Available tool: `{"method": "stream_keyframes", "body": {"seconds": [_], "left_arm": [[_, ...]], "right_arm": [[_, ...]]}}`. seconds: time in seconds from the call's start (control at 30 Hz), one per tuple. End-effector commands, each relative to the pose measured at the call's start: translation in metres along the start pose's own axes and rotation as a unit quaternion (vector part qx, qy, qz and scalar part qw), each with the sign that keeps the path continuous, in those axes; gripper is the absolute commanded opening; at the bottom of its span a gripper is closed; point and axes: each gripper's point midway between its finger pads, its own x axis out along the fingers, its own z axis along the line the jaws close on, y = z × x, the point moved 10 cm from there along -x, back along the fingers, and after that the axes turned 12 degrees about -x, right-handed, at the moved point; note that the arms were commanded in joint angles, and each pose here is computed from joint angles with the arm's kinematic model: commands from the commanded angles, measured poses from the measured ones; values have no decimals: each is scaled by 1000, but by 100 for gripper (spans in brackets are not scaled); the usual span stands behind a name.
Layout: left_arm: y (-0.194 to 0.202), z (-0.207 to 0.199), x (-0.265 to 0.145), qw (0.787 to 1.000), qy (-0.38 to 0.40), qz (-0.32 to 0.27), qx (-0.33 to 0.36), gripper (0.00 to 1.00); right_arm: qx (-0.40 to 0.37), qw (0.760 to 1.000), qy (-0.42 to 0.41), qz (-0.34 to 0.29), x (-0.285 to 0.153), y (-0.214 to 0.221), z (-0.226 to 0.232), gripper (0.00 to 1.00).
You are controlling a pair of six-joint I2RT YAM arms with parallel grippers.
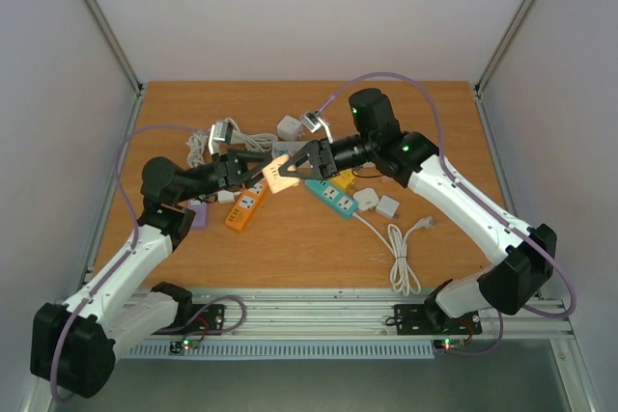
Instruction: Insert the plug
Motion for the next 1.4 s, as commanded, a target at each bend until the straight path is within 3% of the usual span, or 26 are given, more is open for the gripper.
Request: {"method": "stream_keyframes", "body": {"seconds": [0.0,0.17,0.27,0.47,0.57,0.77,0.93,1.03,1.17,1.37], "left_arm": [[2,-10,0,999,-7,-22,32,49],[-9,-7,-3,993,-33,-112,-13,47],[-15,-1,-3,988,-42,-141,-38,47],[-23,11,-4,977,-37,-190,-90,47],[-26,16,-5,971,-28,-210,-111,47],[-29,13,-8,964,-13,-237,-117,47],[-29,14,-10,960,-10,-251,-121,48],[-28,15,-11,958,-10,-257,-126,49],[-26,17,-12,959,-20,-251,-129,65],[-19,25,-11,970,-91,-206,-90,99]], "right_arm": [[54,995,64,-63,-4,-14,-10,69],[103,988,52,-104,1,-11,-23,73],[125,985,46,-109,6,-8,-31,73],[140,977,44,-157,7,-4,-35,88],[163,969,32,-182,13,-4,-37,90],[201,951,27,-231,26,-3,-42,85],[217,938,17,-271,29,-5,-40,77],[224,931,15,-288,30,-5,-37,66],[208,932,26,-295,26,-9,-32,51],[180,960,39,-212,11,-11,-38,41]]}}
